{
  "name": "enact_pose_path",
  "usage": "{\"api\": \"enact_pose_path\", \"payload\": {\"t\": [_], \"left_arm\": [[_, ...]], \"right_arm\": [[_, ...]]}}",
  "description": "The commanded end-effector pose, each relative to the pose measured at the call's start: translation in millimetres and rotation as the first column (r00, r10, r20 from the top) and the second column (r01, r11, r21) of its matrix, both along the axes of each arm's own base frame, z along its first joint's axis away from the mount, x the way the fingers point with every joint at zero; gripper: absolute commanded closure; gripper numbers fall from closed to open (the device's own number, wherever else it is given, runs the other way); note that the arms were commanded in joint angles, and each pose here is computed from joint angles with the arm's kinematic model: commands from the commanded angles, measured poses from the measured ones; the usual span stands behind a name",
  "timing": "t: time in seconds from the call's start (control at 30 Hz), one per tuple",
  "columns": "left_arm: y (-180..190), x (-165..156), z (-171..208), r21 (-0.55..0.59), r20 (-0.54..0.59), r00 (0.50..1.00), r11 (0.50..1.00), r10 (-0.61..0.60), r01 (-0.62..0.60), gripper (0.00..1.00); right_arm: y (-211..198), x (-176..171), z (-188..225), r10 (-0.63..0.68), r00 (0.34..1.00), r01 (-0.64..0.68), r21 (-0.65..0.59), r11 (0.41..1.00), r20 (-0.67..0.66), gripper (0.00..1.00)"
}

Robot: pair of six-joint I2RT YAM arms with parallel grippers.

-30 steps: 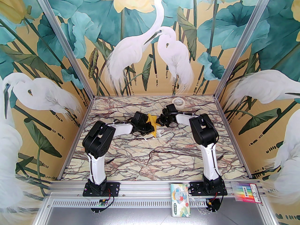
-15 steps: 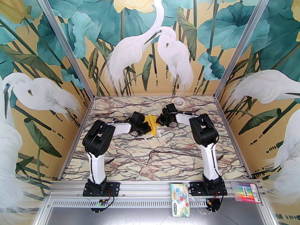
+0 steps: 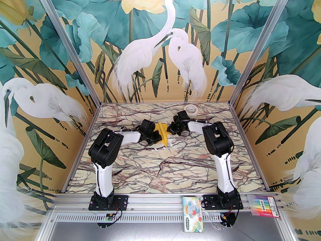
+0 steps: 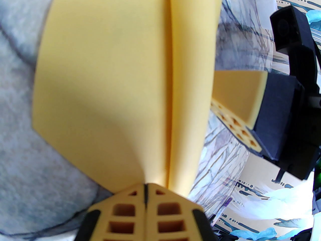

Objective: Fold a paper plane with a square sheet of paper (fold left side to right side)

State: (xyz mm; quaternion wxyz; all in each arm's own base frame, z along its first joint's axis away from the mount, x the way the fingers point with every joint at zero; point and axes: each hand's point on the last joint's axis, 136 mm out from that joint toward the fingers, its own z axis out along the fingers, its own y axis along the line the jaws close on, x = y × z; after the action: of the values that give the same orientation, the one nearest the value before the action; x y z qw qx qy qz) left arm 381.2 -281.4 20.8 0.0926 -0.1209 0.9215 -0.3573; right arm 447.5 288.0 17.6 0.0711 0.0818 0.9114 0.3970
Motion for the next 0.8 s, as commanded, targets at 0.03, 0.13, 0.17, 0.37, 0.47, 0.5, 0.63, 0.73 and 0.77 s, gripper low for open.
{"api": "enact_pose_path", "payload": {"t": [0.03,0.13,0.17,0.37,0.47,0.5,0.63,0.73,0.77], "left_arm": [[-5,1,26,-0.028,0.061,0.998,0.999,-0.023,0.024,0.99],[-19,-4,38,-0.079,0.085,0.993,0.993,-0.079,0.086,0.99],[-25,-8,39,-0.089,0.086,0.991,0.990,-0.101,0.108,1.00],[-39,-24,31,-0.102,0.058,0.987,0.983,-0.150,0.155,1.00],[-40,-26,26,-0.105,0.046,0.987,0.981,-0.157,0.161,1.00],[-40,-27,25,-0.107,0.042,0.986,0.981,-0.160,0.163,1.00],[-42,-29,23,-0.109,0.040,0.986,0.980,-0.165,0.168,1.00],[-39,-31,23,-0.101,0.044,0.986,0.981,-0.161,0.165,1.00],[-38,-31,23,-0.100,0.045,0.986,0.981,-0.160,0.164,1.00]], "right_arm": [[-1,-4,-18,0.012,1.000,-0.013,-0.040,0.999,-0.024,1.00],[0,-5,-19,0.015,1.000,-0.016,-0.042,0.999,-0.026,1.00],[1,-4,-18,0.017,1.000,-0.018,-0.042,0.999,-0.025,1.00],[1,-5,-18,0.019,0.999,-0.020,-0.044,0.999,-0.026,1.00],[1,-5,-18,0.019,0.999,-0.020,-0.045,0.999,-0.026,1.00],[1,-5,-18,0.019,0.999,-0.020,-0.045,0.999,-0.027,1.00],[1,-6,-18,0.018,0.999,-0.019,-0.044,0.999,-0.028,1.00],[1,-6,-19,0.018,0.999,-0.019,-0.045,0.999,-0.028,1.00],[1,-6,-18,0.017,0.999,-0.018,-0.044,0.999,-0.028,1.00]]}}
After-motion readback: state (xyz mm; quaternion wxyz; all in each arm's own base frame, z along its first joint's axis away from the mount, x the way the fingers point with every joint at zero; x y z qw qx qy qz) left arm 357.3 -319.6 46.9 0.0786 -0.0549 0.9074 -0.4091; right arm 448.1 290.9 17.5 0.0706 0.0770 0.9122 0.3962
